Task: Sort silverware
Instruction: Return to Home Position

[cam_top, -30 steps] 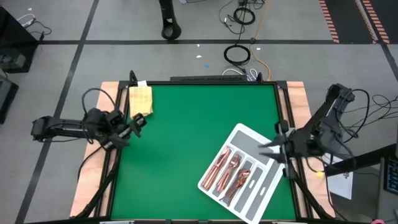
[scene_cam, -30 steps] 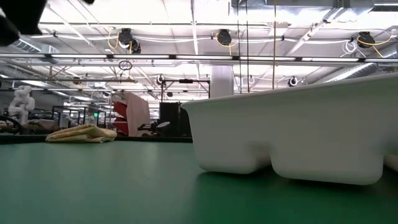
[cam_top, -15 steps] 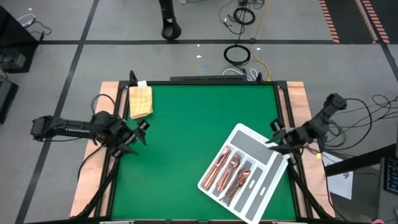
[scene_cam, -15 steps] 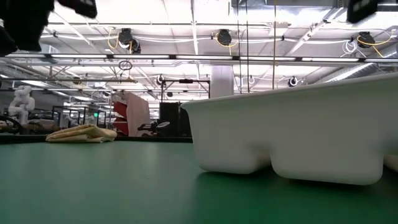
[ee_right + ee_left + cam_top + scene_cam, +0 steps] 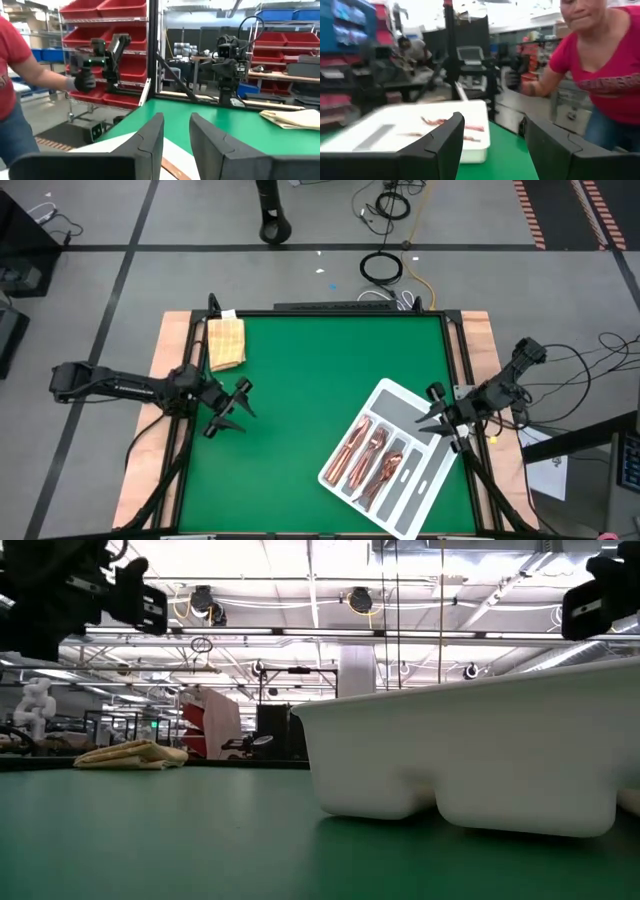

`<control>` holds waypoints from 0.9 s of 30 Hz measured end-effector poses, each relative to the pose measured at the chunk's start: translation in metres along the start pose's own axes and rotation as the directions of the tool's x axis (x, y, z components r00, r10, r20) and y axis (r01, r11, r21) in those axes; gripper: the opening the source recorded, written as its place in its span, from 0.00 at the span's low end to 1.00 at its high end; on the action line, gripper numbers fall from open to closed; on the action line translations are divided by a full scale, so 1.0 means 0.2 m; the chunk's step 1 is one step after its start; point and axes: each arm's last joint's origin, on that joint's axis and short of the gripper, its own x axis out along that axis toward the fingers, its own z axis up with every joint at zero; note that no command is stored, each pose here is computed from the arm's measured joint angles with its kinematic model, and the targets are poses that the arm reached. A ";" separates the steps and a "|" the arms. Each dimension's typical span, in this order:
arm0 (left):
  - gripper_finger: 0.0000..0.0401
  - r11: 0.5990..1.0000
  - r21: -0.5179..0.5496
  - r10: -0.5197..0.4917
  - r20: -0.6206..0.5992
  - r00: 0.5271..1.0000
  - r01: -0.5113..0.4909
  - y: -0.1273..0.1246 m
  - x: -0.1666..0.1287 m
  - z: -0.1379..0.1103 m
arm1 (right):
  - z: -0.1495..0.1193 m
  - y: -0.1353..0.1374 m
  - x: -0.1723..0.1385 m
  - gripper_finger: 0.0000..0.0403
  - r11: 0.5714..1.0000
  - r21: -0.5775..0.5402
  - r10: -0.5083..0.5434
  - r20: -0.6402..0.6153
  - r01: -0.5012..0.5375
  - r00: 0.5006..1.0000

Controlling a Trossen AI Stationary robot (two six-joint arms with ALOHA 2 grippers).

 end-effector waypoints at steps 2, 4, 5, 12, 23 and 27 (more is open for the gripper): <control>0.52 0.999 -0.052 -0.007 -0.043 0.999 0.005 0.00 0.00 -0.03 | -0.01 0.00 0.00 0.21 0.999 -0.040 -0.010 -0.025 0.009 1.000; 0.52 0.993 -0.113 0.015 -0.092 0.996 -0.025 0.01 0.00 -0.06 | -0.02 -0.01 0.00 0.21 0.994 -0.100 -0.055 -0.050 0.050 0.997; 0.52 0.990 -0.126 0.045 -0.106 0.993 -0.059 0.02 0.00 -0.07 | -0.02 -0.01 0.00 0.21 0.990 -0.124 -0.073 -0.054 0.066 0.996; 0.52 0.956 -0.089 0.273 -0.092 0.958 -0.281 0.05 -0.01 -0.05 | -0.03 -0.02 0.00 0.21 0.976 -0.185 -0.129 -0.066 0.115 0.989; 0.52 0.952 -0.093 0.283 -0.102 0.954 -0.292 0.05 -0.01 -0.06 | -0.03 -0.02 0.00 0.21 0.976 -0.184 -0.129 -0.065 0.115 0.990; 0.52 0.952 -0.093 0.283 -0.102 0.954 -0.292 0.05 -0.01 -0.06 | -0.03 -0.01 0.00 0.21 0.976 -0.185 -0.129 -0.066 0.115 0.990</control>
